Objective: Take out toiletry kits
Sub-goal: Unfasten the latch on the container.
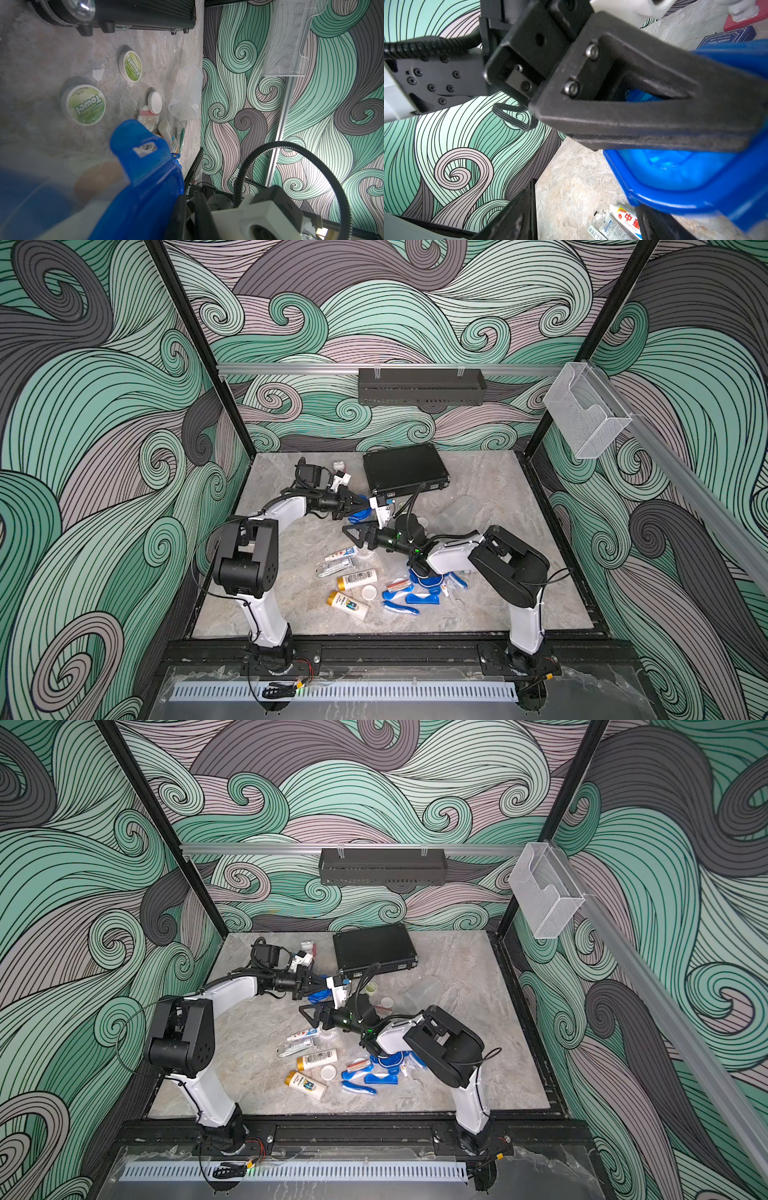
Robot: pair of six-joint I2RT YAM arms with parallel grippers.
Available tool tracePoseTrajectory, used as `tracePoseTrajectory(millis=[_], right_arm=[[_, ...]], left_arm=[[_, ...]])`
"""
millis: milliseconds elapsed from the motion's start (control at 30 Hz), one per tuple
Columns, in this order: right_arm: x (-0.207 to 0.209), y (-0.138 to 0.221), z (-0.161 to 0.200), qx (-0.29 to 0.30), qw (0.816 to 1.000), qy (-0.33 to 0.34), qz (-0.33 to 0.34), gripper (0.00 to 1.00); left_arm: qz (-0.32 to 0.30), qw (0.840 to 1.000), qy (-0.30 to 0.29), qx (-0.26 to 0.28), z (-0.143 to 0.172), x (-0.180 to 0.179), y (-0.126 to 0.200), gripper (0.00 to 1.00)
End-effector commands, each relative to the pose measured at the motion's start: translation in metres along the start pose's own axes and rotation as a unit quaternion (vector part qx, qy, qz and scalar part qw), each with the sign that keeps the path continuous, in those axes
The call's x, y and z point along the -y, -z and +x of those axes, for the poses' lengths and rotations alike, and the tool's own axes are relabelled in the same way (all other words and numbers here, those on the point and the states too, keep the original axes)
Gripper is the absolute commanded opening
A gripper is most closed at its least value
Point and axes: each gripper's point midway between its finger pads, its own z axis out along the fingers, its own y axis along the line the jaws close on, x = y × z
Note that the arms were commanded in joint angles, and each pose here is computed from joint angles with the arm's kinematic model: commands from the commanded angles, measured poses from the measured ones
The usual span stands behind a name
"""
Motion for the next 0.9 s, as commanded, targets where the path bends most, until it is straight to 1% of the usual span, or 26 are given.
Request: tracePoseTrajectory(millis=[0,133,233,300,367,433,667,767,867], right_arm=[[-0.025,0.0,-0.043,0.079,0.996,0.01,-0.04,0.79],[-0.045,0.003,-0.046,0.082,0.992,0.013,-0.092,0.78],[-0.066,0.008,-0.046,0.08,0.986,0.025,-0.146,0.78],[-0.08,0.013,-0.043,0.067,0.981,0.032,-0.18,0.77],[-0.095,0.017,-0.039,0.052,0.976,0.057,-0.205,0.77],[-0.104,0.021,-0.036,0.047,0.972,0.073,-0.217,0.78],[-0.134,0.032,-0.031,0.014,0.959,0.09,-0.27,0.8],[-0.131,0.034,-0.031,0.021,0.959,0.101,-0.262,0.8],[-0.125,0.035,-0.029,0.015,0.961,0.098,-0.258,0.79]], left_arm=[[-0.097,0.988,0.118,-0.02,0.028,-0.077,-0.013,0.13],[-0.098,0.988,0.119,-0.02,0.028,-0.079,-0.013,0.13],[-0.1,0.987,0.121,-0.021,0.028,-0.081,-0.013,0.13],[-0.101,0.987,0.122,-0.02,0.028,-0.083,-0.013,0.13],[-0.101,0.987,0.123,-0.021,0.028,-0.083,-0.014,0.13],[-0.102,0.987,0.122,-0.02,0.028,-0.083,-0.013,0.13],[-0.11,0.986,0.125,-0.019,0.029,-0.088,-0.014,0.13],[-0.113,0.985,0.126,-0.019,0.029,-0.09,-0.014,0.12],[-0.113,0.985,0.126,-0.019,0.029,-0.089,-0.014,0.12]])
